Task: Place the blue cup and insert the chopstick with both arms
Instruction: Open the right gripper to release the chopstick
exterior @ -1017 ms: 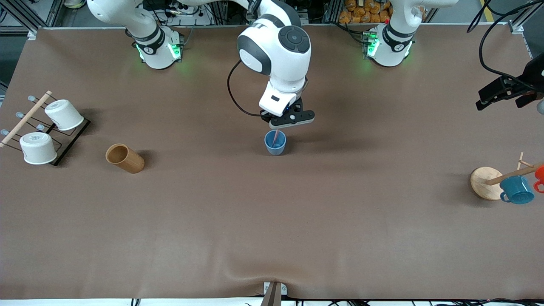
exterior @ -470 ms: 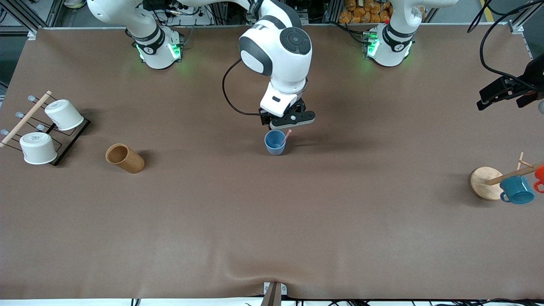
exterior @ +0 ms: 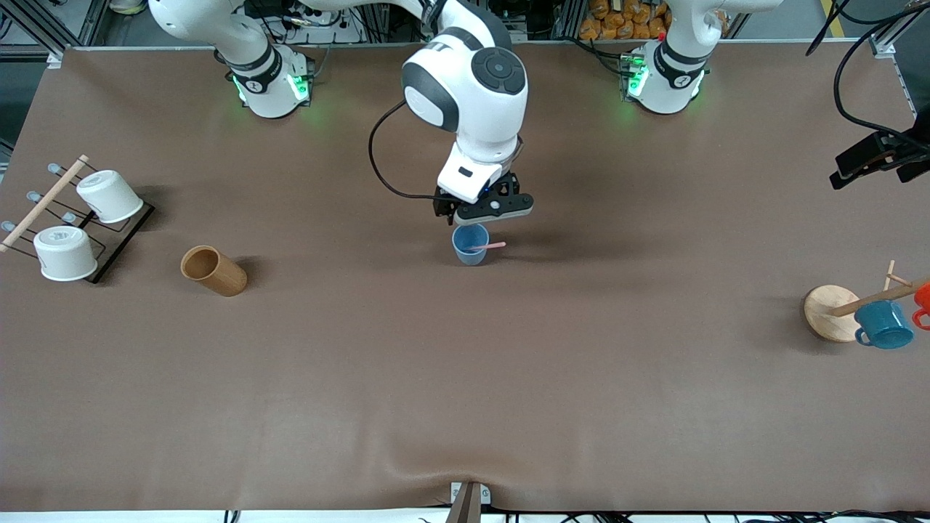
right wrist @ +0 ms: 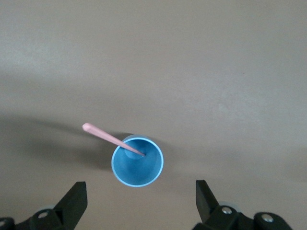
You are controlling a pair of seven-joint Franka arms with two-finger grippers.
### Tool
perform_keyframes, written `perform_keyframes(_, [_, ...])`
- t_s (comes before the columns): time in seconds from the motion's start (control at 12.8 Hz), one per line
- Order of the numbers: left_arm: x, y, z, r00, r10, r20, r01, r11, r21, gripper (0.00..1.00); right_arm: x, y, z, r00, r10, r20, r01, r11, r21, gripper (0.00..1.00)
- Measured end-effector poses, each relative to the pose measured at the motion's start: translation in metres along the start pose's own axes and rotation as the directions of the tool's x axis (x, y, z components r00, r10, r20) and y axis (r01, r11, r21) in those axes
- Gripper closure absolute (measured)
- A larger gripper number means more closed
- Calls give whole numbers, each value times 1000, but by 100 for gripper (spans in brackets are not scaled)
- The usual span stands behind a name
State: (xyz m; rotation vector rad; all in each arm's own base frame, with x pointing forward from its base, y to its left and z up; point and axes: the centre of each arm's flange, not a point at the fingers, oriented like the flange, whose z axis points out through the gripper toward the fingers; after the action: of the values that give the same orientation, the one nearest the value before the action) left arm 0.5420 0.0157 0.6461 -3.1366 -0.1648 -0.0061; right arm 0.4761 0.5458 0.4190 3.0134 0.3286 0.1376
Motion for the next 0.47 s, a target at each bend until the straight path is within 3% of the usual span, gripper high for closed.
perform_keyframes(0.47, [0, 0, 0, 1000, 0, 0, 0, 1000, 0, 0, 45, 111, -50, 998, -55, 12, 55, 999, -3, 0])
